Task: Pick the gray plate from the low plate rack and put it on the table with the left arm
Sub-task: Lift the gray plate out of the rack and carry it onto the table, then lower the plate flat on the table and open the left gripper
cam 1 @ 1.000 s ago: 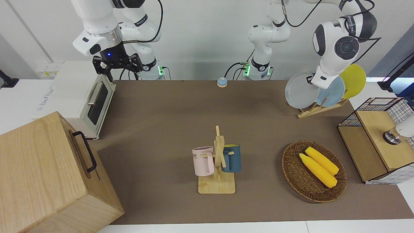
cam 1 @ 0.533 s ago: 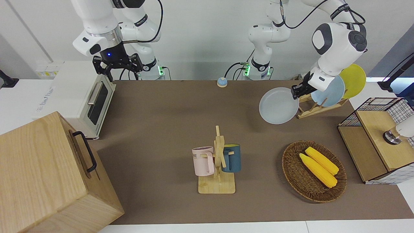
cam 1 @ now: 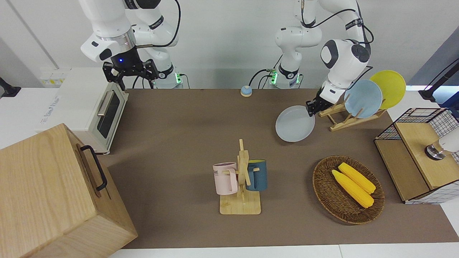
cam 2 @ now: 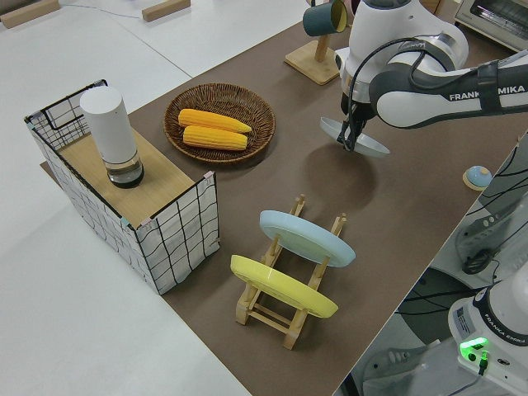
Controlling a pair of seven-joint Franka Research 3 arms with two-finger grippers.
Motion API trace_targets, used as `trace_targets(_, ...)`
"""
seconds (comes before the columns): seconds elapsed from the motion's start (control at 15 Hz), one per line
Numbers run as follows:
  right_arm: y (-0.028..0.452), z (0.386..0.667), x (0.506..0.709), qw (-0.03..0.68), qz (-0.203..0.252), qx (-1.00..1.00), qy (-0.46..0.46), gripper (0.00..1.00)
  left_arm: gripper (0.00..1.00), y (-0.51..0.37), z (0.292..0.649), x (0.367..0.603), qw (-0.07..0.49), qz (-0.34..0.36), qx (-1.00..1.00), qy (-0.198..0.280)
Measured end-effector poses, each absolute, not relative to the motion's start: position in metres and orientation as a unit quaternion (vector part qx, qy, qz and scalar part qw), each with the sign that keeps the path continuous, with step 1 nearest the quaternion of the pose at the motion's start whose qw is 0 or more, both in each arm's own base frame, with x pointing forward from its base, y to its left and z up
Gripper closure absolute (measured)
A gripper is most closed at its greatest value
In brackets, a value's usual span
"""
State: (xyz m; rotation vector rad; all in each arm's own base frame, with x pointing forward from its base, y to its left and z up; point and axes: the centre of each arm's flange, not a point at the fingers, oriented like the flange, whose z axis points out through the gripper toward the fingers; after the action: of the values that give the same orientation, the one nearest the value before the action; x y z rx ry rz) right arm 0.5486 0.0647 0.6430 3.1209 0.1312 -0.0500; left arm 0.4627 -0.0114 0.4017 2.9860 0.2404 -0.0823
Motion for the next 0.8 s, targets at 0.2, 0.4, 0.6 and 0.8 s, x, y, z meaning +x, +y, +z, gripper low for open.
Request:
trace_targets(0.2, 0.065, 0.643, 0.549, 0.009, -0.016, 0.999, 0.042, 0.01, 0.95, -0.011, 0.391, 0.446, 0.071, -0.034, 0.994, 0.074)
trace_targets(0.4, 0.065, 0.643, 0.549, 0.009, -0.016, 0.999, 0.042, 0.01, 0.95, -0.011, 0.381, 0.436, 0.07, -0.043, 0.994, 0.071)
trace_targets(0.6, 0.065, 0.643, 0.549, 0.009, -0.016, 0.999, 0.042, 0.01, 0.95, -0.011, 0.375, 0.432, 0.069, -0.048, 0.994, 0.071)
trace_targets(0.8, 0.065, 0.643, 0.549, 0.009, -0.016, 0.999, 0.042, 0.01, 0.86, -0.011, 0.371, 0.43, 0.069, -0.051, 0.994, 0.071)
